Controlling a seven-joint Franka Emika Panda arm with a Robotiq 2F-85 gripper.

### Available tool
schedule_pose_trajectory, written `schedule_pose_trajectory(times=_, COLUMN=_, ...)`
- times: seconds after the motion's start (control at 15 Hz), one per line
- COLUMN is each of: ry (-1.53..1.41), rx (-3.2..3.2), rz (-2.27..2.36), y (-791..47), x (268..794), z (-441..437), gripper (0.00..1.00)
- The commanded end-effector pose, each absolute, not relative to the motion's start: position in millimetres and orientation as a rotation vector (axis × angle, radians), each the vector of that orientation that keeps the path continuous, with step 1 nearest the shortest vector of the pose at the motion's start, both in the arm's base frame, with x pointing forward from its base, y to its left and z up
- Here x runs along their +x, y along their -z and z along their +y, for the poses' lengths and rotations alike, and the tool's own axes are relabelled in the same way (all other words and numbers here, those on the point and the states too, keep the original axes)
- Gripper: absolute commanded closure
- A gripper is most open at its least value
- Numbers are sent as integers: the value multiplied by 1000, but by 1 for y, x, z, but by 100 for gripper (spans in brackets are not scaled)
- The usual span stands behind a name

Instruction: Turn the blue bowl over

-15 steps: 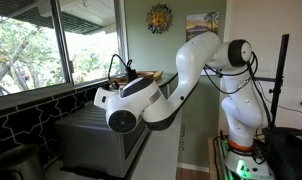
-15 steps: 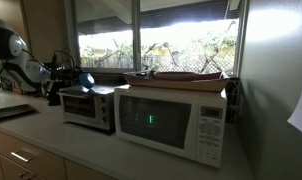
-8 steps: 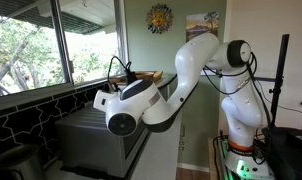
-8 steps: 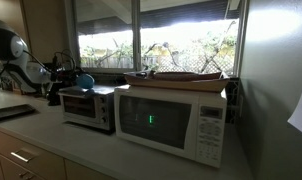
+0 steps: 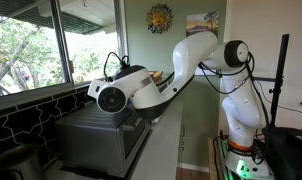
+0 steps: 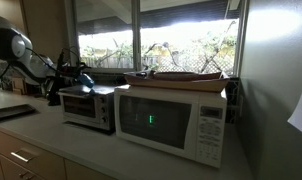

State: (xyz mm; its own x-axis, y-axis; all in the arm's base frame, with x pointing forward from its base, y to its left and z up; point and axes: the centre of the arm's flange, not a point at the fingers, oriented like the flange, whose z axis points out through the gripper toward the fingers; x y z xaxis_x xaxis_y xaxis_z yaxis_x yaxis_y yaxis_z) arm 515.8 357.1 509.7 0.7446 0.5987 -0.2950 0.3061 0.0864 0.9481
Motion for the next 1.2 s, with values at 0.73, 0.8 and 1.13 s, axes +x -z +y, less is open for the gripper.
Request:
schedule_pose_trajectory(times=0.73, ry=-107, rx=1992, rz=919, y=-553, x=549, z=326, gripper=0)
schedule_pose_trajectory(times=0.8, ry=-107, rx=2029, rz=923, y=-556, x=551, z=325, gripper=0)
schedule_pose_trajectory(times=1.13, ry=-98, rx=2187, rz=928, y=-570, x=555, z=317, gripper=0)
